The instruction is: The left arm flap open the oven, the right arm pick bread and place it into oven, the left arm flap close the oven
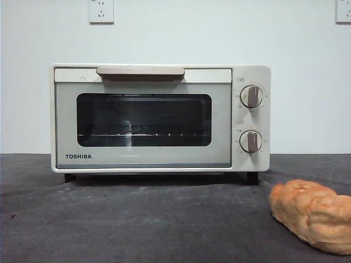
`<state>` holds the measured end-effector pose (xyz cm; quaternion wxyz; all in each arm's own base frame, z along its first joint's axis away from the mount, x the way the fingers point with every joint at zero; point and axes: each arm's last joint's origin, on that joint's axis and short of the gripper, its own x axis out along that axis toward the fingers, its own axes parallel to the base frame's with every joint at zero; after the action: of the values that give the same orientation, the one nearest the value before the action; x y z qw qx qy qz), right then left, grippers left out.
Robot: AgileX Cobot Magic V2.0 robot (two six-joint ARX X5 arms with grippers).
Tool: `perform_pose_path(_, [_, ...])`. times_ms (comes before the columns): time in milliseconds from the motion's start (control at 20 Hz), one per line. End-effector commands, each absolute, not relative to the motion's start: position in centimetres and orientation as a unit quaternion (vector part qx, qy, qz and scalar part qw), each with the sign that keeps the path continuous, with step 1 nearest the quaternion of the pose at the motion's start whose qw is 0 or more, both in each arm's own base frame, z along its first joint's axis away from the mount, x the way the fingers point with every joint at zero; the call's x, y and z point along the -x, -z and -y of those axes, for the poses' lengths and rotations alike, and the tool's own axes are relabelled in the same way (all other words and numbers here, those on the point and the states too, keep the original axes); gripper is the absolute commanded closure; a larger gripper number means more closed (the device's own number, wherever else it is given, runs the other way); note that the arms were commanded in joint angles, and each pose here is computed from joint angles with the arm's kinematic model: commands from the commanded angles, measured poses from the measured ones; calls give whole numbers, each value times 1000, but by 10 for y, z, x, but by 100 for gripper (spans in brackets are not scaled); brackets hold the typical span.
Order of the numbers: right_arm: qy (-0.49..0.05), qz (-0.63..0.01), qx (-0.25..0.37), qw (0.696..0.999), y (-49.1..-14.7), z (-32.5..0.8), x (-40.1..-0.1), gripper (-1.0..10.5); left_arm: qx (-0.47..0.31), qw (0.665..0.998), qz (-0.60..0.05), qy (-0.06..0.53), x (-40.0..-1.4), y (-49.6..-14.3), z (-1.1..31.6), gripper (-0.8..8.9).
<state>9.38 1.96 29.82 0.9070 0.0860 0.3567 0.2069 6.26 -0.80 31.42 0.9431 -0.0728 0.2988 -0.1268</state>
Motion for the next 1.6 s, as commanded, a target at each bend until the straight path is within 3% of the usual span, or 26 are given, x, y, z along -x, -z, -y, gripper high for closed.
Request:
perform_pose_path(50, [-211,-346,-83,910,-303,-20,-94,528,64,947,-287,132,-62,-320,8,555])
perform_pose_path(300, [-227,-358,-81,902,-302,-24,-96,529,64,947,-287,132,-62,-320,8,566])
perform_pose_path(550, [-256,-422,-82,866,-291,-41,-113,528,64,947,-287,132,-62,-320,8,566])
perform_pose_path(800, [-238,-479,-43,844,-272,-67,-142,528,64,947,-287,132,-62,-320,8,566])
perform_pose_path(1300, [-205,-524,-34,826,-188,-105,-158,514,64,947,-287,132,-62,-320,8,566])
perform_pose_path(1600, [-193,-533,-3,824,-167,-120,-163,514,64,947,-287,132,-62,-320,8,566])
